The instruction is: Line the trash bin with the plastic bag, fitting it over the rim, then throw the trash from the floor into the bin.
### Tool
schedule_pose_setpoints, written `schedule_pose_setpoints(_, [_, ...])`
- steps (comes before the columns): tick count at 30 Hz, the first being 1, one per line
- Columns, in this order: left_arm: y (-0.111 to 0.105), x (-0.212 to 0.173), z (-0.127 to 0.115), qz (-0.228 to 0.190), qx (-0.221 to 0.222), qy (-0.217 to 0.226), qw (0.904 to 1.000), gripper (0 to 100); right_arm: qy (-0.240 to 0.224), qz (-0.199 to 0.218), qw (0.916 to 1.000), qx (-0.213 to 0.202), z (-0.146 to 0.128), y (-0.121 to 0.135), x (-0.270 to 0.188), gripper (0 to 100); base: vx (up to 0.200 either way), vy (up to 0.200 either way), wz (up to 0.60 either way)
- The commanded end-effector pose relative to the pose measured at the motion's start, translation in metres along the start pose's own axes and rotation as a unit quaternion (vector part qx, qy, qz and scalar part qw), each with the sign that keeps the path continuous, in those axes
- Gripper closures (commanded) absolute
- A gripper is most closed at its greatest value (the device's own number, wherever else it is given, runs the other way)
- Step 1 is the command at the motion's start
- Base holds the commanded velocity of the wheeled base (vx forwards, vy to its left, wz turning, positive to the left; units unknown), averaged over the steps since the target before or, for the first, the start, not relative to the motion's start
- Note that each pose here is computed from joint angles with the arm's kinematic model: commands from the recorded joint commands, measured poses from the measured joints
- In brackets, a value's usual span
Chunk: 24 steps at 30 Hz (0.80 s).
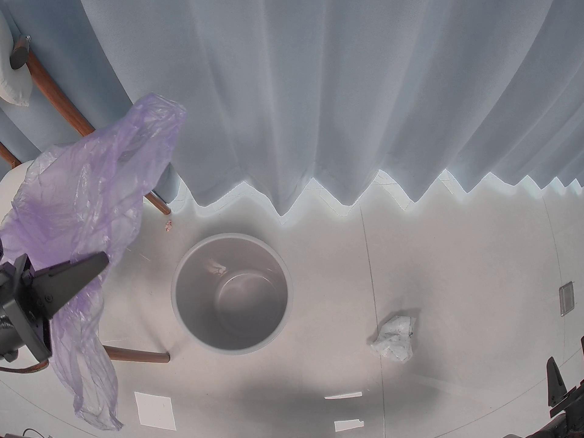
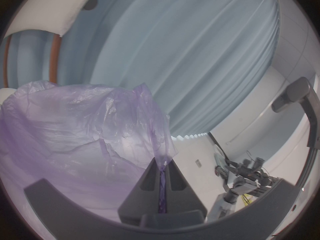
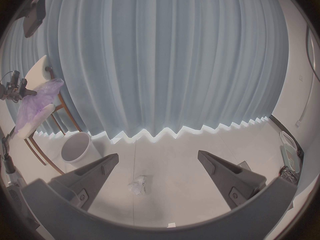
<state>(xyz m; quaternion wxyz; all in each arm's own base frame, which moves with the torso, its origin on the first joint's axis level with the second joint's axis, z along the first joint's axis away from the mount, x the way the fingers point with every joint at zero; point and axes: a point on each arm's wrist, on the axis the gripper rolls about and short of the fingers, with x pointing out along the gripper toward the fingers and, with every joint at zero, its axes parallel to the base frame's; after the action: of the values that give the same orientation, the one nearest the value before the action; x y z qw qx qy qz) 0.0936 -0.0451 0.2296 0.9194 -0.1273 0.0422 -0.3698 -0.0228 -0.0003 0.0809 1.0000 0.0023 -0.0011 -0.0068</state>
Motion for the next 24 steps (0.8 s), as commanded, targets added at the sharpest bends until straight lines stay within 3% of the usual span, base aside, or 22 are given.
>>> schedule_pose_setpoints(1, [-0.011,0.002,-0.012,-0.061,-0.002,0.029,0.9977,100,0.0,0.0,1.0,0.0,-0.005,0.0,0.0,0,0.0,0.0,0.0])
schedule_pose_setpoints(7, [-0.022,0.004,-0.021,-0.128,-0.011,0.06,0.99,100,0.0,0.0,1.0,0.0,-0.005,0.0,0.0,0,0.0,0.0,0.0])
schedule_pose_setpoints(15, [-0.025,-0.004,-0.034,-0.213,-0.016,0.097,0.9721,100,0.0,0.0,1.0,0.0,-0.005,0.0,0.0,0,0.0,0.0,0.0])
schedule_pose_setpoints(24, [-0.027,-0.004,-0.035,-0.249,-0.033,0.105,0.9622,100,0.0,0.0,1.0,0.0,-0.005,0.0,0.0,0,0.0,0.0,0.0])
